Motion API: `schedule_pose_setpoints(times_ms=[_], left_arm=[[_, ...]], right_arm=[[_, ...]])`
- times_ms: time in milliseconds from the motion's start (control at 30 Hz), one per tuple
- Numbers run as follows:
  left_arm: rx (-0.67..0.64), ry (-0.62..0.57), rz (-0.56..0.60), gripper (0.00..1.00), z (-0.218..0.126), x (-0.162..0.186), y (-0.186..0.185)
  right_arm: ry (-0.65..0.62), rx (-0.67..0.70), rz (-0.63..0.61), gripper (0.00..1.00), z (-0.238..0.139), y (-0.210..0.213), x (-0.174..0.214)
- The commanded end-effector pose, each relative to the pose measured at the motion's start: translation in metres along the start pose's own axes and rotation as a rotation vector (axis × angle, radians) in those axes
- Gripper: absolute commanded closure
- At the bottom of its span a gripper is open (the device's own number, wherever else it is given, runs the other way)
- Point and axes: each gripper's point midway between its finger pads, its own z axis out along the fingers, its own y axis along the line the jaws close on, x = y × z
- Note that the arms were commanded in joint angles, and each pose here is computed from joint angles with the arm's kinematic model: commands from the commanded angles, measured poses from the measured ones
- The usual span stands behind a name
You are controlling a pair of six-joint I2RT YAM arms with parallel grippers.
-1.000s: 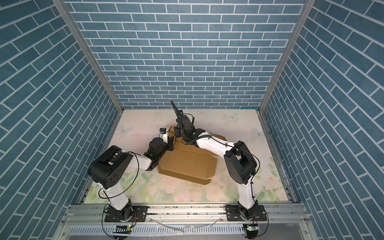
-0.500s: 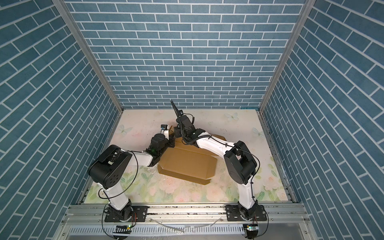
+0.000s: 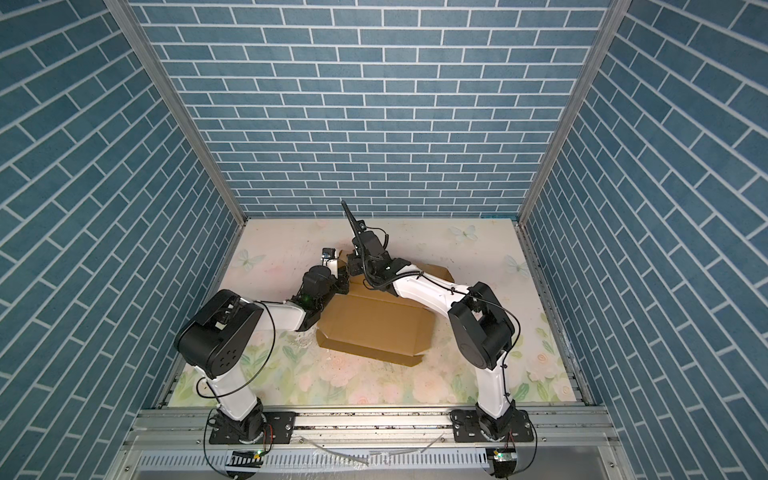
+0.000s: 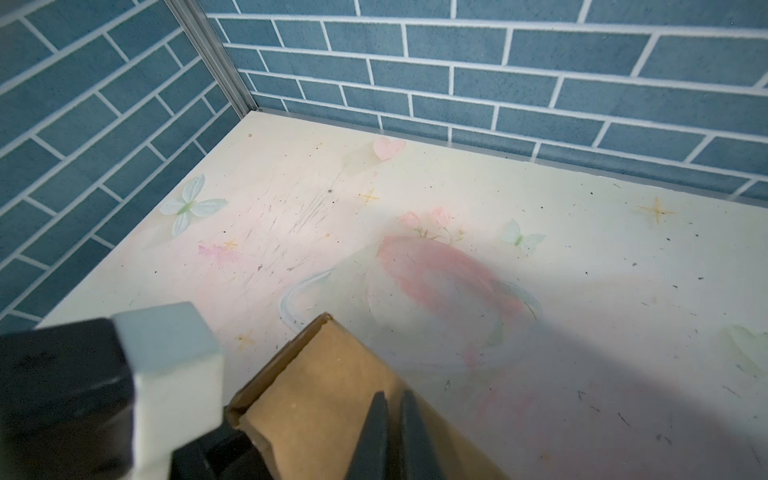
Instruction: Fold the paper box
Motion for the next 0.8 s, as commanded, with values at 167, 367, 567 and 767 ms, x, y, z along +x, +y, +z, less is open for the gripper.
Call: schedule_pose_setpoints(times_ms=[167, 367, 567, 767], left_arm=[[0.008, -0.021, -0.026, 0.78, -0.006, -0.012, -0.001], [0.006, -0.015, -0.031, 0.69, -0.008, -0.007, 0.001], [0.011, -0.009, -0.039, 0.64, -0.011, -0.005, 0.001], [0.000, 0.007, -0.037, 0.70, -0.015, 0.006, 0.005]], right_arm=[[0.119, -0.004, 0.014, 0.85, -0.006, 0.000, 0.037], [0.112, -0.002, 0.011, 0.84, -0.008, 0.000, 0.034], [0.102, 0.005, 0.012, 0.81, -0.012, -0.001, 0.030], [0.077, 0.040, -0.004, 0.71, -0.025, -0.009, 0.013]])
